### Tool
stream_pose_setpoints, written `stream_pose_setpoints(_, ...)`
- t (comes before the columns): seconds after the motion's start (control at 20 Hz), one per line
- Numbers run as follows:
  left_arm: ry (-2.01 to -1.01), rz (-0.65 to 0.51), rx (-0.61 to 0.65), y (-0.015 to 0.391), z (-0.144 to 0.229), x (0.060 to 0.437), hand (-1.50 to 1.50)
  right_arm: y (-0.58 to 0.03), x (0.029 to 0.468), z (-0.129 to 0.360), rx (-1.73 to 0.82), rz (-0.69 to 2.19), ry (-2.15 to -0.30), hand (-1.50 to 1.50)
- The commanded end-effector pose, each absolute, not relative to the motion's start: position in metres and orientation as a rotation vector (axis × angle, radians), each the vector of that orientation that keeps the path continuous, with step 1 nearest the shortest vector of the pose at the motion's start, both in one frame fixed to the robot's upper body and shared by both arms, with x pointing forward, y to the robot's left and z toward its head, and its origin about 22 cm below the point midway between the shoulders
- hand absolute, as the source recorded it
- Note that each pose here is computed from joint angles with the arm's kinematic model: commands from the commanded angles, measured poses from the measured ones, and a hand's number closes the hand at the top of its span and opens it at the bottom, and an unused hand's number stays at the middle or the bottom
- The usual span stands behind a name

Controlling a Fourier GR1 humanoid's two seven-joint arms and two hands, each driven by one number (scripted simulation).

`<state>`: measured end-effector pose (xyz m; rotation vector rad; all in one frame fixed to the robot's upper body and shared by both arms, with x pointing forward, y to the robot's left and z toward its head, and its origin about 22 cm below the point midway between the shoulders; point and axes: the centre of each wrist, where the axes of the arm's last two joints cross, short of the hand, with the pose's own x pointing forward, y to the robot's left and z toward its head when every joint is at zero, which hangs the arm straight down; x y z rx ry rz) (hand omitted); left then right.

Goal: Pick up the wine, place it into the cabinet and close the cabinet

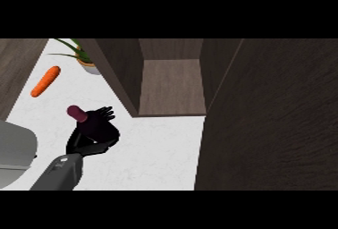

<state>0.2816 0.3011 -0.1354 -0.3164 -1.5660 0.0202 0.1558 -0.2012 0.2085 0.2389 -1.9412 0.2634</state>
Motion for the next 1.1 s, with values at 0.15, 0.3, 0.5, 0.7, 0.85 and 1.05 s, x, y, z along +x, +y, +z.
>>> stream_pose_setpoints(0.15, -1.58, 0.089, -0.488, 0.272, -0.138, 0.289, 1.5, -0.202, 0.139, 0.216, 0.275, 0.282, -1.951, -1.5)
stream_pose_setpoints(0.3, -1.592, 0.068, -0.499, 0.265, -0.138, 0.291, 1.5, -0.215, 0.146, 0.211, 0.285, 0.274, -1.957, -1.5)
stream_pose_setpoints(0.5, -1.623, 0.286, -0.371, 0.294, -0.145, 0.272, 1.5, -0.204, 0.15, 0.211, 0.284, 0.261, -1.961, -1.5)
stream_pose_setpoints(0.7, -1.627, 0.474, -0.23, 0.284, -0.16, 0.252, 1.5, -0.22, 0.148, 0.2, 0.265, 0.234, -1.955, -1.5)
stream_pose_setpoints(0.85, -1.636, 0.484, -0.234, 0.286, -0.159, 0.25, 1.5, -0.206, 0.138, 0.205, 0.261, 0.264, -1.939, -1.5)
stream_pose_setpoints(1.05, -1.671, 0.493, -0.269, 0.27, -0.157, 0.248, 1.5, -0.217, 0.133, 0.203, 0.239, 0.257, -1.933, -1.5)
